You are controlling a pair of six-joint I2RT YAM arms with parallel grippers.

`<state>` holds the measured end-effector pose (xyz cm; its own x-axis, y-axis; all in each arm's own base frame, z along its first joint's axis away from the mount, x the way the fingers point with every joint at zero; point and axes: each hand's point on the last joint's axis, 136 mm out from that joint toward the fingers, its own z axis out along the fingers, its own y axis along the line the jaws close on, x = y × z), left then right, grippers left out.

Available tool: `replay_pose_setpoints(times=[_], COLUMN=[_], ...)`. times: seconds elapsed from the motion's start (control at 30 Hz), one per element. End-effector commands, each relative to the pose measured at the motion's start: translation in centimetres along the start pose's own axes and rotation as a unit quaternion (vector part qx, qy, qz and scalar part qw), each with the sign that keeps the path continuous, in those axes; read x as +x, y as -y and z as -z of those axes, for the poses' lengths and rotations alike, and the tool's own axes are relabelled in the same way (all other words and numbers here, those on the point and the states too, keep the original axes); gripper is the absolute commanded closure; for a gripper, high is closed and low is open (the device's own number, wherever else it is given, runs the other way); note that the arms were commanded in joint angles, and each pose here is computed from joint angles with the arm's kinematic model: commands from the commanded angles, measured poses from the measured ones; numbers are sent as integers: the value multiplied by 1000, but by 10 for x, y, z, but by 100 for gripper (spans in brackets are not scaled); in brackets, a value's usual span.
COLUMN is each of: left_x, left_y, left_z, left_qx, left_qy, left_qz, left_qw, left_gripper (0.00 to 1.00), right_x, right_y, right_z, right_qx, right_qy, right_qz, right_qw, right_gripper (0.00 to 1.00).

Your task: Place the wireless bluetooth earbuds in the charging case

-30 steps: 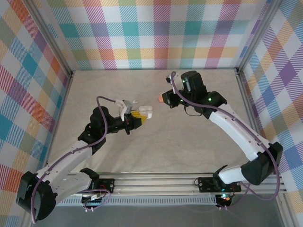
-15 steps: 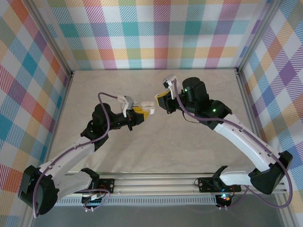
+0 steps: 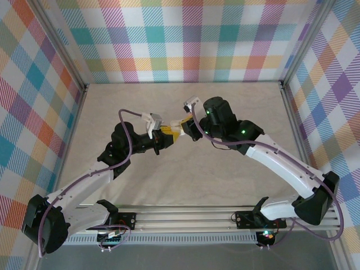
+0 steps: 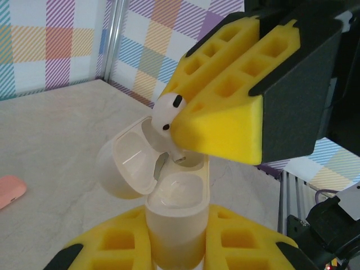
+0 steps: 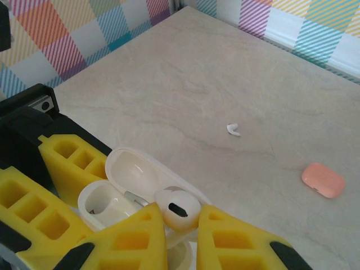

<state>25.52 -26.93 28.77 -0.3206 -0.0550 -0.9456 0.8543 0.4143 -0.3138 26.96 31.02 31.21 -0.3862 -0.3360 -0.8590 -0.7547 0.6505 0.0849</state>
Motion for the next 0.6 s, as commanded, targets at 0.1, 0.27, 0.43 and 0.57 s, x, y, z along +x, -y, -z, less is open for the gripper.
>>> replay_pose_setpoints(times=[0.1, 0.27, 0.43, 0.57], left_x=[-26, -24, -23, -22], left_y=[11, 9, 9, 8], left_z=[2, 3, 4, 4], left_qx=[7, 2, -2, -4], left_qy=[26, 23, 22, 21], left_qz=[-35, -34, -35, -36], left_qw=[999, 999, 999, 999], left_gripper=[100, 100, 100, 100], right_x=[-6, -6, -7, -5], right_y=[-2, -4, -8, -10], right_z=[4, 6, 8, 8], right_qx=[15, 17, 18, 20], right_qy=[0, -2, -6, -15], right_qz=[25, 31, 48, 64], right_qw=[1000, 999, 999, 998], right_gripper=[84, 85, 85, 86])
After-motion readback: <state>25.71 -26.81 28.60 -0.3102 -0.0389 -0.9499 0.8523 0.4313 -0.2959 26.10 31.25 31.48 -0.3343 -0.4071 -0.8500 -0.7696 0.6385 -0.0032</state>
